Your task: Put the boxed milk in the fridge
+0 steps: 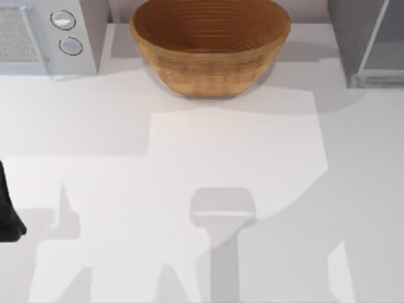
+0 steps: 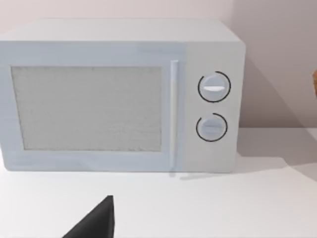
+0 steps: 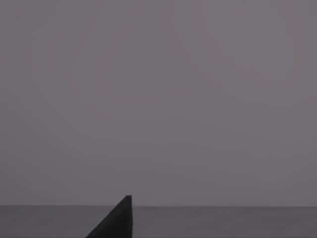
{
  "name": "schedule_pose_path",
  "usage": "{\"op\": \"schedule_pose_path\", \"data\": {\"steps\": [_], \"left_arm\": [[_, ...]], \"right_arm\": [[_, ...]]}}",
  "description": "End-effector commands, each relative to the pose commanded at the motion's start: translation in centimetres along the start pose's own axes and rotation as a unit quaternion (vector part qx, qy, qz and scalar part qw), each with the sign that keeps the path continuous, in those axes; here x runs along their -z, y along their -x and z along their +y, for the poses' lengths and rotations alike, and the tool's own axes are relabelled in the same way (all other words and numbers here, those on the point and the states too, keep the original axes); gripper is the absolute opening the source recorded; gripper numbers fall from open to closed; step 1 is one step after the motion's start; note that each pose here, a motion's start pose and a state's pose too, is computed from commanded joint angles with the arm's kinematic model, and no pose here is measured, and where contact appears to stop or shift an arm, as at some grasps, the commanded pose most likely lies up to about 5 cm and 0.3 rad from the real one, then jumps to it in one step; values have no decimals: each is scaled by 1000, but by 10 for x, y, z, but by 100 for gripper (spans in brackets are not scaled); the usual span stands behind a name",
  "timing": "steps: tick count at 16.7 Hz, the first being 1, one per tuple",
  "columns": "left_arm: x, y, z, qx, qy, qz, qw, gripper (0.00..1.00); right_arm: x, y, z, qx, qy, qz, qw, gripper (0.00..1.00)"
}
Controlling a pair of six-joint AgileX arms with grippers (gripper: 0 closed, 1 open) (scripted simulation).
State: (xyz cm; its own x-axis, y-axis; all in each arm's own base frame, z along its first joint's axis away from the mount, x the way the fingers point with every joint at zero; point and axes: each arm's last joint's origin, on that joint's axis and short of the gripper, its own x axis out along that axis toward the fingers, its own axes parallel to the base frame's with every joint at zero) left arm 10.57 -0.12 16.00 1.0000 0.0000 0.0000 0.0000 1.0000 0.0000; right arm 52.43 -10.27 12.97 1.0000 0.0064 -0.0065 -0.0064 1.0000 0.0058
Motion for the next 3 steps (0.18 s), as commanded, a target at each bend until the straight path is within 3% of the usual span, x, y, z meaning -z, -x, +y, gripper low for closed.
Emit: {"op": "schedule_pose_path", "data": {"steps": [3], "left_arm": [[0, 0, 0, 0, 0, 0, 1000, 100]], "right_arm": [[0, 0, 0, 0, 0, 0, 1000, 100]]}}
